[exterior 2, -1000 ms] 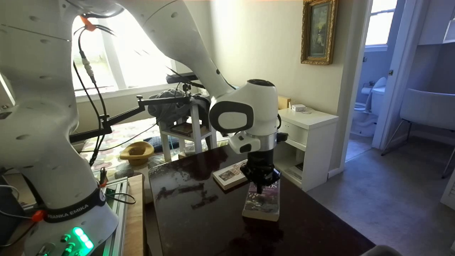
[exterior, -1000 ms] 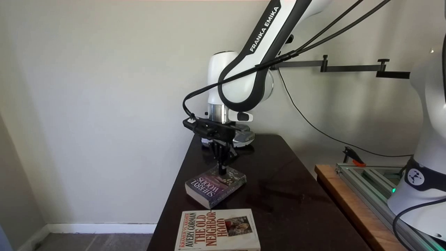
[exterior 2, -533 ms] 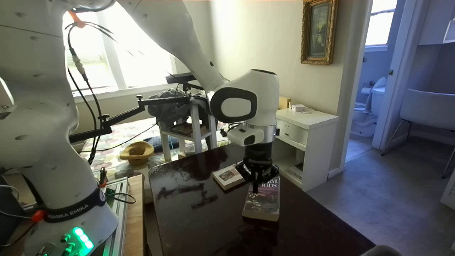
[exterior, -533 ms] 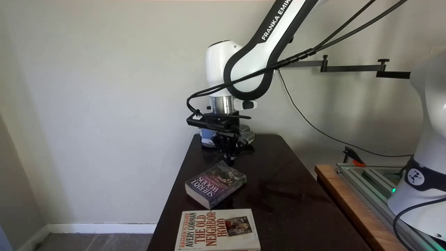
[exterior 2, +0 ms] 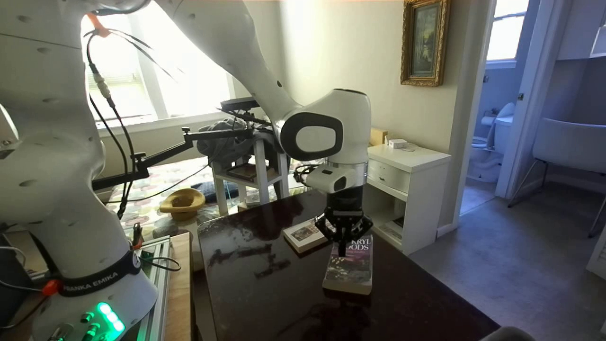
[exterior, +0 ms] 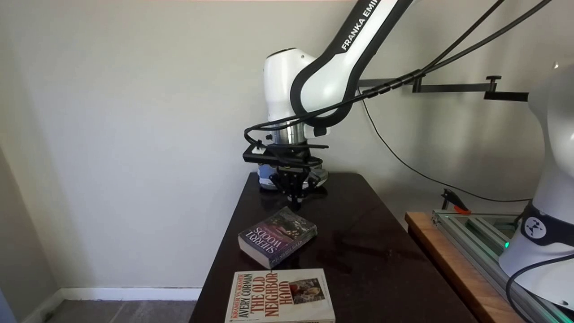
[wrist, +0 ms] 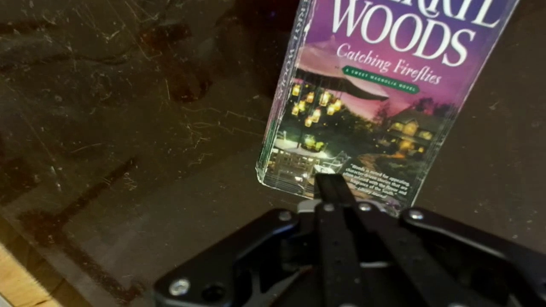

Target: Rotate the book on the right.

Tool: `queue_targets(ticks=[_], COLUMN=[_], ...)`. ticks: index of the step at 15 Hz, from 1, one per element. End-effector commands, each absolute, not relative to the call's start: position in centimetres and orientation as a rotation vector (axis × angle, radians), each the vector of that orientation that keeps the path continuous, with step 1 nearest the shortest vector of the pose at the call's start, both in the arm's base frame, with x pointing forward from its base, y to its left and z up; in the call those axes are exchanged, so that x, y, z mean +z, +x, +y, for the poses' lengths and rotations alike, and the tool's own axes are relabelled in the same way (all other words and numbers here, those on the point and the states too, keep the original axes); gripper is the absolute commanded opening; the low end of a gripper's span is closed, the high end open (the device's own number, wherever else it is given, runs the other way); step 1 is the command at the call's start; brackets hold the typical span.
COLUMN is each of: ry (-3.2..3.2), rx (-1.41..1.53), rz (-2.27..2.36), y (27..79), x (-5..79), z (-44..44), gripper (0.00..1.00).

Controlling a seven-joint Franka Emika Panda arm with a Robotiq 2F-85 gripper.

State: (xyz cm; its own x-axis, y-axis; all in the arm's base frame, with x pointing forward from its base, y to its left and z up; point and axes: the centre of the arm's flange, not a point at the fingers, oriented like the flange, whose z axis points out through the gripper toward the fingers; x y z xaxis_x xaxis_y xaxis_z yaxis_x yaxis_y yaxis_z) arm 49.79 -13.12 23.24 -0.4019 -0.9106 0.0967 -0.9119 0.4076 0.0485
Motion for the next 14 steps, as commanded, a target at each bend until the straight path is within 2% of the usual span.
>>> queue_targets(ticks=[1, 7, 14], ry=[1.866, 2.195, 2.551], rx=[0.053, 0.106, 0.143], rz=[-2.401, -2.058, -1.637], y=[49.0, 47.1, 47.8], x=[23.3, 23.3, 22.8], z=[-12.7, -13.5, -14.2], gripper=[0.0, 0.0, 0.0])
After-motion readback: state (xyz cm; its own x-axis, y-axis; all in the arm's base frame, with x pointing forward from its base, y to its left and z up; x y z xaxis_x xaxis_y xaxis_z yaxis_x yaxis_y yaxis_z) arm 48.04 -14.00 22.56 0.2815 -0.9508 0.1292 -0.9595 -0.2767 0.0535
